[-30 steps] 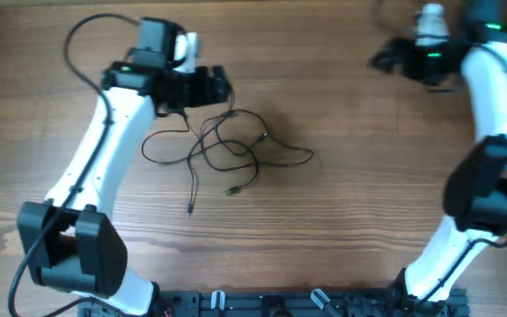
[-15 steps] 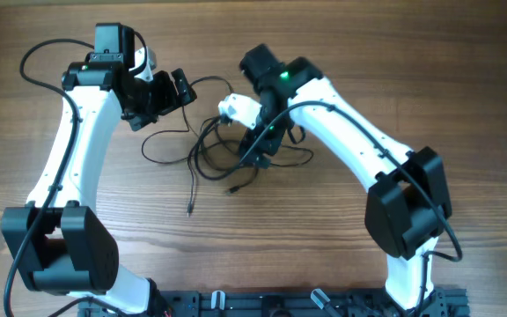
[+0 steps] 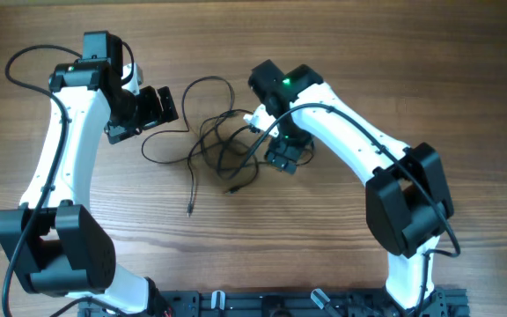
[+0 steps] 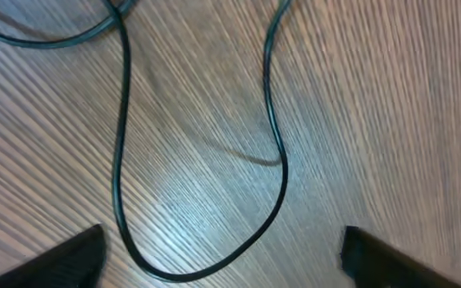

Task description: Untangle cables

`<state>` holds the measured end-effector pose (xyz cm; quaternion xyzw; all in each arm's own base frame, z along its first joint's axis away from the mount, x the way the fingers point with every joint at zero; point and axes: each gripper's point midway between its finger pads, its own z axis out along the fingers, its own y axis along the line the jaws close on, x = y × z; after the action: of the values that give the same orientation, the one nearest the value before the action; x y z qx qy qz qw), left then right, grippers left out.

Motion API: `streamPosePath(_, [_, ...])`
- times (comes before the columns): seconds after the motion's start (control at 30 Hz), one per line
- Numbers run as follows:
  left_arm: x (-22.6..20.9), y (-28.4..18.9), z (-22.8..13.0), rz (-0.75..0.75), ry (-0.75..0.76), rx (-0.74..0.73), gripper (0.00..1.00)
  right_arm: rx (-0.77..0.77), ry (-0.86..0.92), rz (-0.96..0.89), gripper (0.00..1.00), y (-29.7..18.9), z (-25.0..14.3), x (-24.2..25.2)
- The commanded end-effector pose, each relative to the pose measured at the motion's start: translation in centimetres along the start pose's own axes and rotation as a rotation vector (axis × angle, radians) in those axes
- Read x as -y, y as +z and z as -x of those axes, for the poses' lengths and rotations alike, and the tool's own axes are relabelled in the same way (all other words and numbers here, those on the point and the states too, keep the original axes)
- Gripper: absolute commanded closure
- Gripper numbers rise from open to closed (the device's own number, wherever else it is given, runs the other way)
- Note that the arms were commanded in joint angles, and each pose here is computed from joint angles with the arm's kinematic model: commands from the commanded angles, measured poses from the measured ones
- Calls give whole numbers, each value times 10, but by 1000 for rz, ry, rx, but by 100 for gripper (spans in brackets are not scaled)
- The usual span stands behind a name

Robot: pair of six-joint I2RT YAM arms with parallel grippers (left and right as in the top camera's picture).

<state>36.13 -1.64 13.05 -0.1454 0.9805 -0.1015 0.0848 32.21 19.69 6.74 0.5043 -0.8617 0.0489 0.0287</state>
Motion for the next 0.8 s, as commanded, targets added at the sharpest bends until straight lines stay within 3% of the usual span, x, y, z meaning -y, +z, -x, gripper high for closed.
streamPosePath(0.0, [-1,-6,1,6,17,18,0,17,23,101,14,16,6,-15])
streamPosePath(0.2, [-2,-6,-2,9,14,4,0,28,59,193,19,59,1,-39])
streamPosePath(0.23, [-2,-6,-3,10,14,0,0,29,59,193,32,62,1,-40])
streamPosePath(0.27, [-3,-6,-4,11,13,-5,0,42,62,186,96,63,4,-38])
streamPosePath(0.4, [-3,-6,-6,13,11,-12,0,228,280,102,96,33,54,-6])
streamPosePath(0.53, [-3,-7,-14,10,6,-45,0,532,337,-159,96,-99,103,62])
streamPosePath(0.63, [-4,-7,-17,13,4,-55,0,740,474,-501,96,-229,83,122])
streamPosePath(0.67, [-4,-7,-17,13,4,-55,0,816,538,-601,96,-276,63,140])
streamPosePath(0.77, [-4,-7,-17,14,3,-58,0,925,690,-800,96,-351,-10,187])
